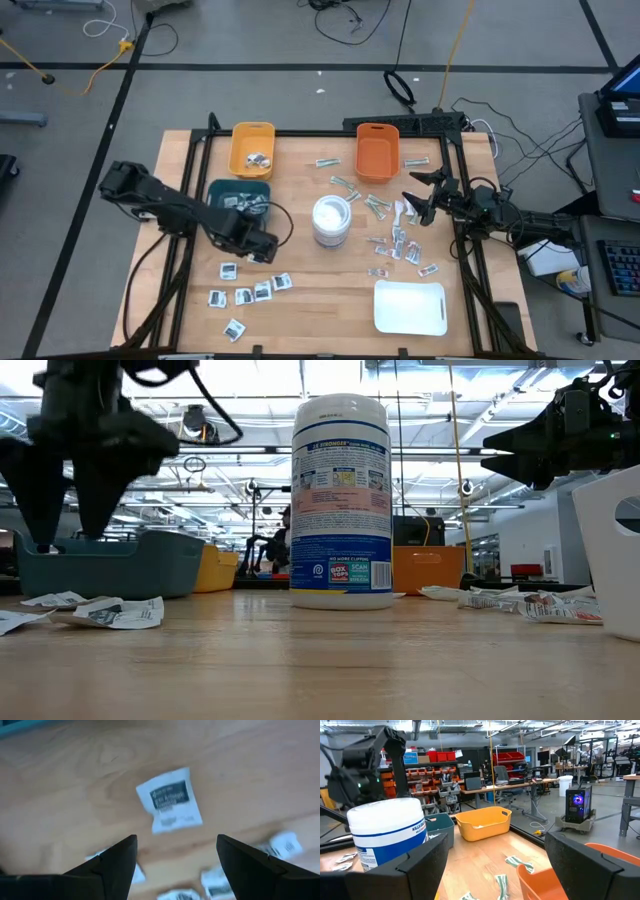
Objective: Pick & Place First Aid Supplies
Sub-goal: Put the black pad into the yellow bin
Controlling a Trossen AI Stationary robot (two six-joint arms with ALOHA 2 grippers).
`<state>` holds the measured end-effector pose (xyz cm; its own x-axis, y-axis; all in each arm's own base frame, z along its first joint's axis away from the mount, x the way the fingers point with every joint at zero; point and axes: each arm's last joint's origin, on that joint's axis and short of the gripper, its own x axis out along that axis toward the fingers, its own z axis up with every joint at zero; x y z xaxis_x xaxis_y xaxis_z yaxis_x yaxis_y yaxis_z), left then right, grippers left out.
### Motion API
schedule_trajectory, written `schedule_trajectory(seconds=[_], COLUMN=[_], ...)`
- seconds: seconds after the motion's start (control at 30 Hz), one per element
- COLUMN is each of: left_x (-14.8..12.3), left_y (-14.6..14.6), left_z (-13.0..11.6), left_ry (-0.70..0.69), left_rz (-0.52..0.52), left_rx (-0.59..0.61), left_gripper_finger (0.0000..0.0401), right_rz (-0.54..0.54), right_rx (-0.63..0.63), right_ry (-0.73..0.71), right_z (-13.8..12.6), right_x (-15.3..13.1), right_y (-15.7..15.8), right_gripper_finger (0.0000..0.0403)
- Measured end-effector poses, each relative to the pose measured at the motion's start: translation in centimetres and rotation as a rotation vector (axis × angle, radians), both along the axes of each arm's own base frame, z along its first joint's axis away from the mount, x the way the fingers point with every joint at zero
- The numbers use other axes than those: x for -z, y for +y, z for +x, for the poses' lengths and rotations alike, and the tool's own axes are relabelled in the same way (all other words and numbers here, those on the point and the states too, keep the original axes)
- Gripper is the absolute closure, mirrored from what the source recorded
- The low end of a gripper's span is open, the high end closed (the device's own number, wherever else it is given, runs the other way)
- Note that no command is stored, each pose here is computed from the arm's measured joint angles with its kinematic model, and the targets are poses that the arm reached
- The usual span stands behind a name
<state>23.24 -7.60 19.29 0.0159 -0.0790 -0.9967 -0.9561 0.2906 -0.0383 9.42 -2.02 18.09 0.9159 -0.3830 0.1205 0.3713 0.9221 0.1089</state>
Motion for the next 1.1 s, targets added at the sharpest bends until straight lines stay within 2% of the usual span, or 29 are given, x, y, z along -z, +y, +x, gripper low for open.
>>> schedule_trajectory(seconds=[0.27, 0.53, 0.67, 0.97, 1.03, 1.1], left_x=[3.6, 5.0, 5.1, 5.1, 4.8, 4.2], left_y=[-0.4, -0.6, -0.8, -1.2, -1.3, -1.5], left_z=[0.5, 0.8, 1.1, 0.9, 0.8, 0.9], left_ry=[0.048, 0.049, 0.015, 0.020, 0.016, 0.001], left_rz=[0.117, 0.124, 0.112, 0.107, 0.095, 0.078], left_rx=[-0.001, 0.026, 0.038, 0.053, 0.058, 0.063], left_gripper_finger=[0.0127, 0.0139, 0.0196, 0.0376, 0.0391, 0.0386], right_rz=[0.000, 0.000, 0.000, 0.000, 0.000, 0.000], right_rx=[0.000, 0.000, 0.000, 0.001, 0.000, 0.000], right_ry=[0.000, 0.000, 0.000, 0.000, 0.000, 0.000], right_z=[0.0, 0.0, 0.0, 0.0, 0.0, 0.0], right_x=[0.0, 0.0, 0.0, 0.0, 0.0, 0.0], right_y=[0.0, 0.0, 0.0, 0.0, 0.0, 0.0], right_gripper_finger=[0.0078, 0.0080, 0.0078, 0.0078, 0.0078, 0.0078])
